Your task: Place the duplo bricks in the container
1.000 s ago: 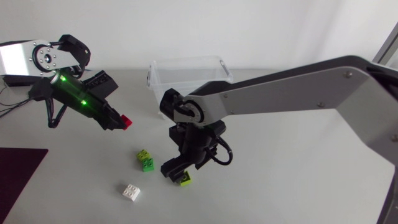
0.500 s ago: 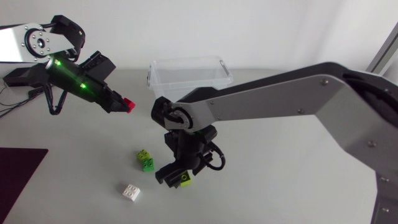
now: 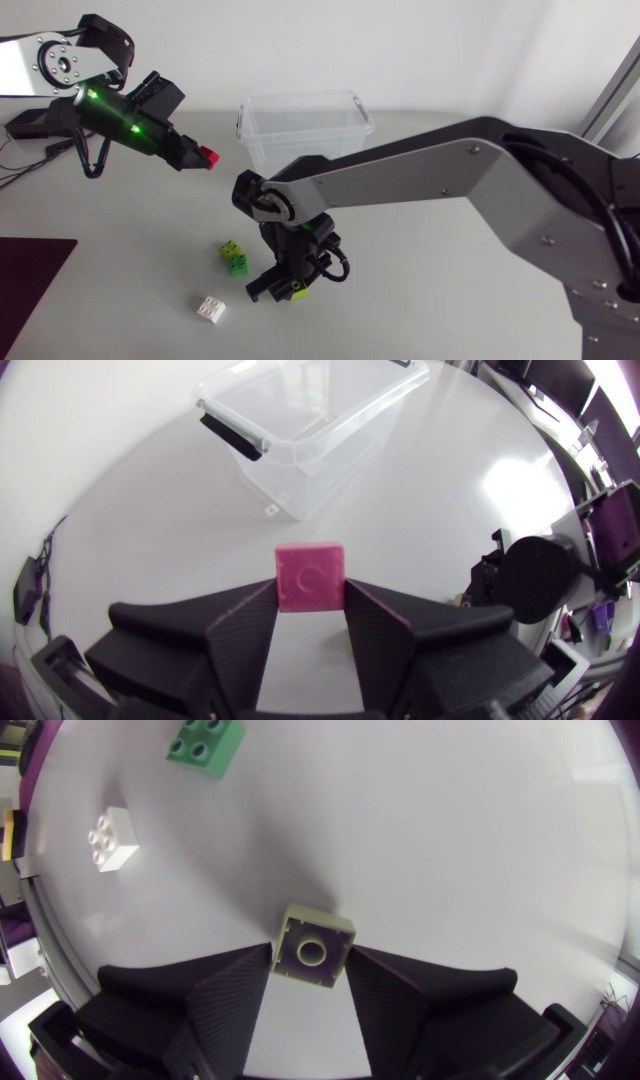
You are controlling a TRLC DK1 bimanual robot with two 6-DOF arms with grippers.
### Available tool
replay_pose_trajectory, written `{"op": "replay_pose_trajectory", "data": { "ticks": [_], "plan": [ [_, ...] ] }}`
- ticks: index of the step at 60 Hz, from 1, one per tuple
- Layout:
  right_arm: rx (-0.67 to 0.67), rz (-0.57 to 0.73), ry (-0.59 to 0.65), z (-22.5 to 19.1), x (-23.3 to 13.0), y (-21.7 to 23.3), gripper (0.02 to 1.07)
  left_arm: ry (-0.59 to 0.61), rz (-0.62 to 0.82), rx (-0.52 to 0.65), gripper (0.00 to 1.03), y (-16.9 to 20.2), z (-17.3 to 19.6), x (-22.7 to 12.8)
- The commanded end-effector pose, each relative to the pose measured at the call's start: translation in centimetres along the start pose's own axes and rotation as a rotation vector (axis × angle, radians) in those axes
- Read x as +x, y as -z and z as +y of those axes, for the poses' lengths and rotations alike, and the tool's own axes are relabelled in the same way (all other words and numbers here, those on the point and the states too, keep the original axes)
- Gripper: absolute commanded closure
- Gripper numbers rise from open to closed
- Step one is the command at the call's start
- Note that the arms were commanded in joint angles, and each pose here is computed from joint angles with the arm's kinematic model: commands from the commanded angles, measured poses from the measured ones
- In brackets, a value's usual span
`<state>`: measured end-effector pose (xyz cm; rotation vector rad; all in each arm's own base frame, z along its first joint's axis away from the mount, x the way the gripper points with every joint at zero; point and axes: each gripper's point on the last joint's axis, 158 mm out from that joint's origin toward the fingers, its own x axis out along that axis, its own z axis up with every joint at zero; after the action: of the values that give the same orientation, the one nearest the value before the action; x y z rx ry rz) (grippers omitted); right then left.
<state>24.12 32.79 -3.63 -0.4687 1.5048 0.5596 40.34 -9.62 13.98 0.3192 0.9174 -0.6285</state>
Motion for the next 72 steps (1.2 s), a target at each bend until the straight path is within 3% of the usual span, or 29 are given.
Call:
{"op": "replay_pose_trajectory", "data": {
  "ticks": [1, 14, 28, 48, 72],
  "plan": [
    [0.028, -0.002, 0.001, 0.1, 0.8, -0.6, 0.62, -0.015, -0.070, 0.002, 0.61, -2.7, 0.0, -1.2],
    [0.044, -0.063, -0.020, -0.3, 0.1, -2.0, 0.75, -0.048, -0.150, -0.017, 0.61, -5.0, 0.8, -1.6],
    [0.078, -0.205, -0.039, -3.0, -5.1, -3.9, 0.75, -0.041, -0.220, -0.030, 0.60, -7.9, 0.8, -0.6],
    [0.198, -0.482, -0.047, -9.1, -15.0, -8.6, 0.75, 0.004, -0.266, -0.033, 0.59, -13.5, 0.7, 4.3],
    [0.268, -0.703, -0.031, -14.0, -20.4, -12.0, 0.75, -0.010, -0.374, -0.076, 0.56, -17.2, 2.2, 6.6]
  ]
}}
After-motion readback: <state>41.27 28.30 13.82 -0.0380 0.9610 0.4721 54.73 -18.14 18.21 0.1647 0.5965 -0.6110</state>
